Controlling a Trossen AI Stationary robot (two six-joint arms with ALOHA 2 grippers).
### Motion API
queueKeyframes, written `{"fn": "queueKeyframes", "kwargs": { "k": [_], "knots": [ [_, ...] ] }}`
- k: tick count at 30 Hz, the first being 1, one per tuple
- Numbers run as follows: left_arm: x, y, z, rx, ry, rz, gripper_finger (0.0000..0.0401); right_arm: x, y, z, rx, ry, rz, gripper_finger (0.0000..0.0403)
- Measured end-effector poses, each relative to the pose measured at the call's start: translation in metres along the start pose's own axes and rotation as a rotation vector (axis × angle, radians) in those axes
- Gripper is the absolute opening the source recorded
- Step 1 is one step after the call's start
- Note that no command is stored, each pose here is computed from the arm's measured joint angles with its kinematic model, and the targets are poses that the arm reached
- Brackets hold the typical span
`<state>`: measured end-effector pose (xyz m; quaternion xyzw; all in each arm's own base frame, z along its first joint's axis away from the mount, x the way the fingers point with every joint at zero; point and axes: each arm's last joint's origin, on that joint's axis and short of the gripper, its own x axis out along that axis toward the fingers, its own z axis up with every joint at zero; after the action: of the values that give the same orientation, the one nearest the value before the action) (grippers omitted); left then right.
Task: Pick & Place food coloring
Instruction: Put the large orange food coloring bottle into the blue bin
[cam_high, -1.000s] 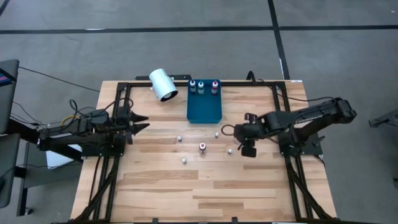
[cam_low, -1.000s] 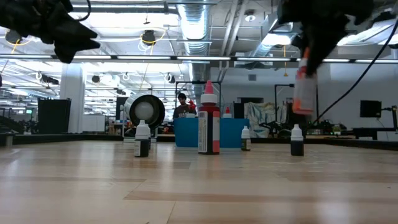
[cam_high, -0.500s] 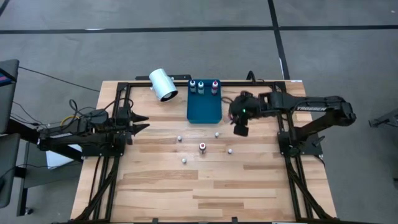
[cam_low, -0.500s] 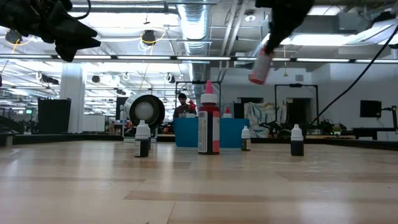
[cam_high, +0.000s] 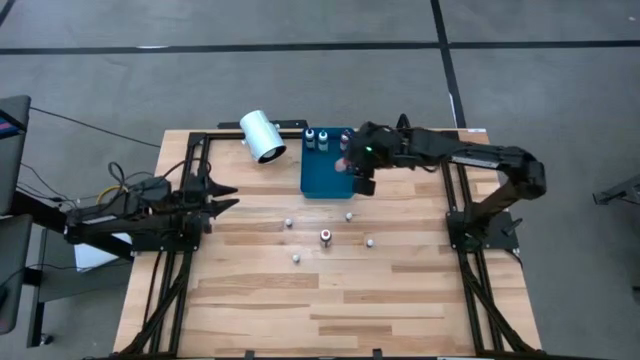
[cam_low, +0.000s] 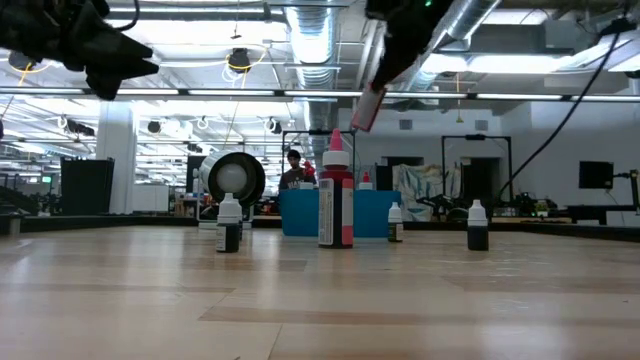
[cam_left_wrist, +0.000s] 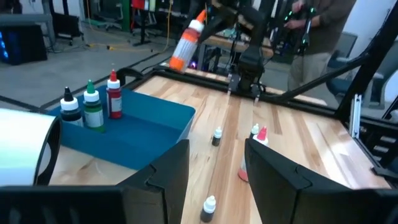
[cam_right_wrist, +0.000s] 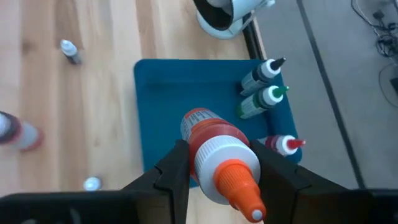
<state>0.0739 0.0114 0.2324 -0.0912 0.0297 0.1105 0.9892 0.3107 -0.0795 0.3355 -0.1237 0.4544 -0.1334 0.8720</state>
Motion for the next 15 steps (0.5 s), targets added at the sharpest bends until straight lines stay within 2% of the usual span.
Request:
{"fn": "queueKeyframes", "kwargs": {
  "k": [4, 8, 15],
  "knots": [
    [0.0, 0.002, -0.012, -0.026, -0.029, -0.007, 0.0146, 0.017, -0.013, 0.012, -0.03, 0.017, -0.017, 0.0129],
    [0.004, 0.002, -0.017, -0.038, -0.001, -0.012, 0.0145, 0.028, -0.029, 0.018, -0.038, 0.022, -0.036, 0.013],
    [0.005, 0.003, -0.022, -0.032, -0.006, -0.02, 0.0145, 0.055, -0.053, 0.015, -0.017, 0.054, -0.024, 0.0129]
  ]
}}
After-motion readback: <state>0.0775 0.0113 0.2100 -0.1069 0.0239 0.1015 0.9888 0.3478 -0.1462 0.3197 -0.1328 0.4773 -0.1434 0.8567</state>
